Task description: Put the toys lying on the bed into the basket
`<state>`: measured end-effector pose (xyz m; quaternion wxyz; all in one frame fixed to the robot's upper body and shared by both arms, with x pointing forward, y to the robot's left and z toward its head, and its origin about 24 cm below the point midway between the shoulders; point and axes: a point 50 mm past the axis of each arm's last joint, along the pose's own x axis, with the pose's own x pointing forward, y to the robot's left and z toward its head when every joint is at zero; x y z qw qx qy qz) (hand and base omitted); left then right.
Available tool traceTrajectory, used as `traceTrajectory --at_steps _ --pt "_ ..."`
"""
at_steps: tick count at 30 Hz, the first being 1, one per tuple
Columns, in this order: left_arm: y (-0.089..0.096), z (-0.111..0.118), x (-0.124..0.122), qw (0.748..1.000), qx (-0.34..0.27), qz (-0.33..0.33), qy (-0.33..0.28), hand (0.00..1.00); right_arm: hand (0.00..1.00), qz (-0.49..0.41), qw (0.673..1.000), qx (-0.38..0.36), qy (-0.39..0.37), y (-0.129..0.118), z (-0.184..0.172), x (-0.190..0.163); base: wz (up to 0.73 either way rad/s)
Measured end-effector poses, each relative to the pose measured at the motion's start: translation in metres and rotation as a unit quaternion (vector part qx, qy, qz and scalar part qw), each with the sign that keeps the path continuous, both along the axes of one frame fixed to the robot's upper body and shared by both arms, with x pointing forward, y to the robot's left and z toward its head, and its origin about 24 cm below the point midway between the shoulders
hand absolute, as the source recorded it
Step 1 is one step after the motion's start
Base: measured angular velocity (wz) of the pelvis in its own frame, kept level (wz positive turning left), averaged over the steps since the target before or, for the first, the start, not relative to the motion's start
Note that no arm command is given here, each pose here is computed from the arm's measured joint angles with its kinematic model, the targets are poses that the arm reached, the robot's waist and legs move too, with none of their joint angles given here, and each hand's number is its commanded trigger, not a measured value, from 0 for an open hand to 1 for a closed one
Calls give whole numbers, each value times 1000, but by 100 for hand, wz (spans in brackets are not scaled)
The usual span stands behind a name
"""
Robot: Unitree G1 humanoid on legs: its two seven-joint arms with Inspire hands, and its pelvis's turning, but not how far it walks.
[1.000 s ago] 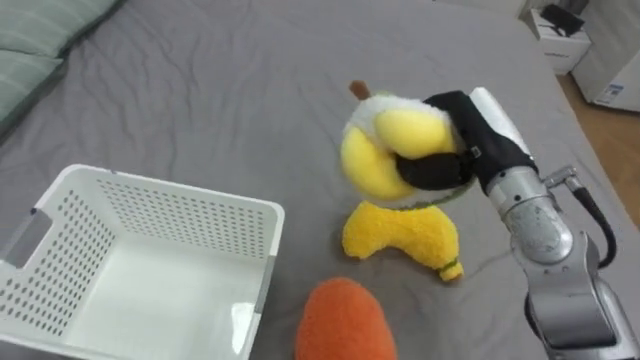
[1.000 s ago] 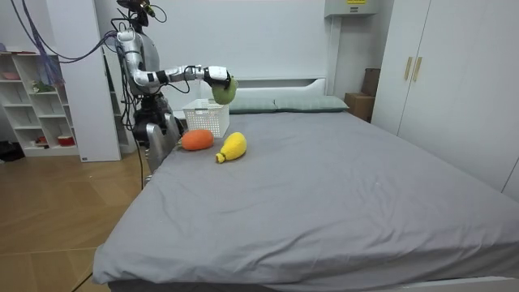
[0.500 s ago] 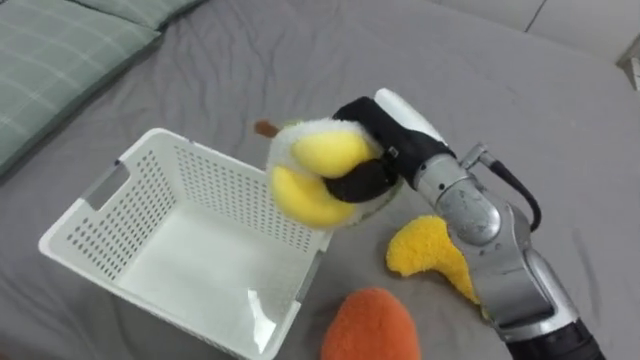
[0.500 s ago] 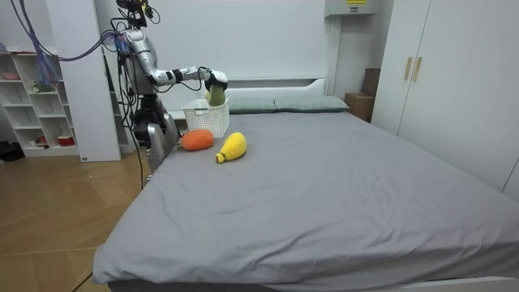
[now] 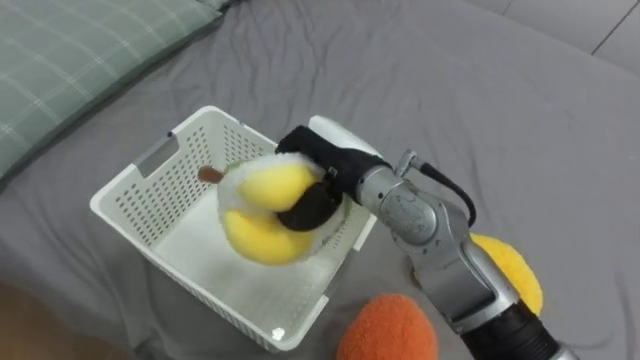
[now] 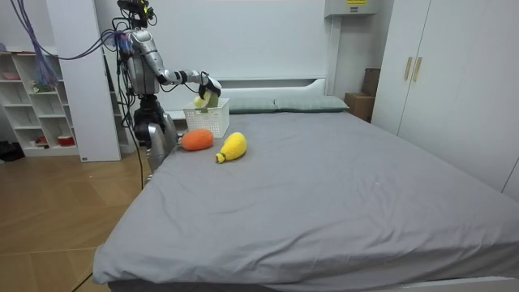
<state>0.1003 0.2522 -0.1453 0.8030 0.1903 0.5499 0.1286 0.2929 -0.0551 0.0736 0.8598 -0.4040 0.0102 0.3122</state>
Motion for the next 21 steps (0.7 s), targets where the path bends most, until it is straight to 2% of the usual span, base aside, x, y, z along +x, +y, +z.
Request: traceTrajectory --at_steps 21 --pt "0 0 1 1000 0 0 1 0 0 -2 1000 -10 -5 -2 0 0 0"
